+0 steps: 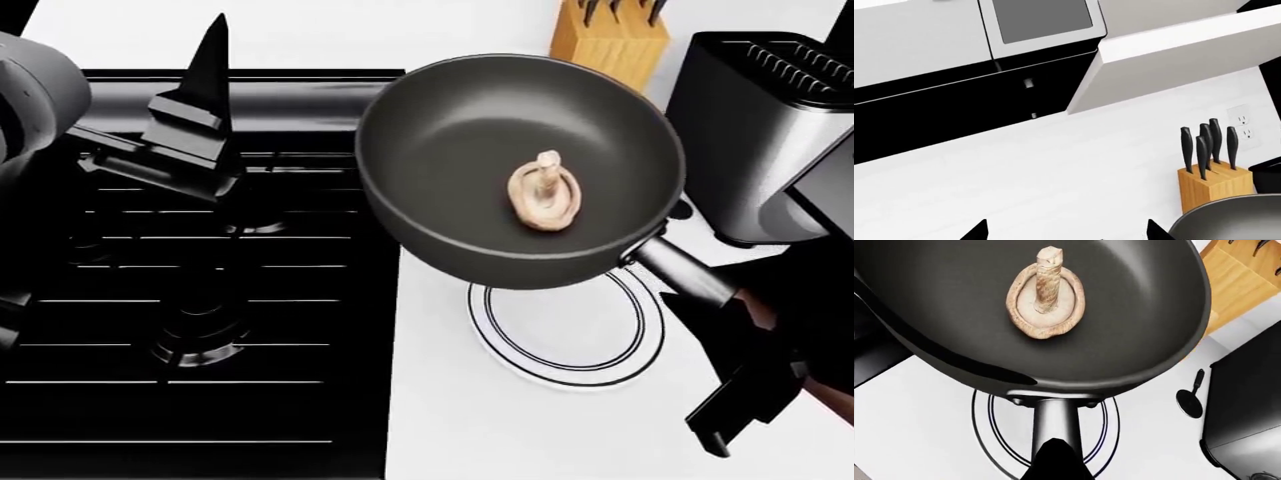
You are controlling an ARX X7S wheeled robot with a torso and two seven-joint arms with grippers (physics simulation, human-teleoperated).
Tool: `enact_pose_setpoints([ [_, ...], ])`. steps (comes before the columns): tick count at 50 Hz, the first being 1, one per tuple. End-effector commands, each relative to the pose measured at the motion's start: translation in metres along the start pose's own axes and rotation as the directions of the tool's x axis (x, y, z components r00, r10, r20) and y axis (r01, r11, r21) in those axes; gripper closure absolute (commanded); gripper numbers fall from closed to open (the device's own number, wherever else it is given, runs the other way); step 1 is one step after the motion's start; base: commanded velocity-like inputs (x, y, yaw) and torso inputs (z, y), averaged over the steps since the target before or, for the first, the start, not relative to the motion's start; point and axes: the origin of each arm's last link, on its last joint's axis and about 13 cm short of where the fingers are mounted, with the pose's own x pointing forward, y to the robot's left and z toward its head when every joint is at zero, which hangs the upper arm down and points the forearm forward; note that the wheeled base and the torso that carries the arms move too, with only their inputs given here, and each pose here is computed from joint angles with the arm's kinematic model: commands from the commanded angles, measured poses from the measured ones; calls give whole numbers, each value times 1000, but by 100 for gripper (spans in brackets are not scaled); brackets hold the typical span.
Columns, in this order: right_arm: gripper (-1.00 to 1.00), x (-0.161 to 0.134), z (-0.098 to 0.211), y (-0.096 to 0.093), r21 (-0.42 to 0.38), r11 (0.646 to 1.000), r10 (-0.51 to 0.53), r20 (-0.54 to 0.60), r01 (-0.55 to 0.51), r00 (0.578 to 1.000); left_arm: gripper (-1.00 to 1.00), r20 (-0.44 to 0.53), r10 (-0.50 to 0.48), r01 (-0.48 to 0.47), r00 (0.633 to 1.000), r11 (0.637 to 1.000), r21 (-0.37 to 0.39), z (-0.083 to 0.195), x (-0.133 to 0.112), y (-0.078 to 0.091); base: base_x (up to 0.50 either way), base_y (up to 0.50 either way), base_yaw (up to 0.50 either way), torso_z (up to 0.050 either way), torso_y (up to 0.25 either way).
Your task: Pick up the pan and dump the vegetables in it onto the plate. Then return the pan to the stove.
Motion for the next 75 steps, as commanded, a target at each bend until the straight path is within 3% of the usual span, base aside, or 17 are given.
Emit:
enact_pose_setpoints([
  [1, 100, -4, 3, -5, -6, 998, -54, 37, 55, 998, -100, 0, 2, -2, 1000, 1000, -1, -1, 0, 0, 0, -160, 0, 0, 0],
  [60, 100, 0, -2, -6, -11, 997, -79, 19, 79, 997, -100, 4, 18, -18, 1000, 1000, -9, -4, -4, 2, 0, -180, 0, 0, 1],
  [75, 100, -8, -3, -3, -86, 986, -137, 59, 141, 989, -100, 8, 19, -19, 1000, 1000, -18, -7, -8, 1, 0, -2, 0, 0, 1],
])
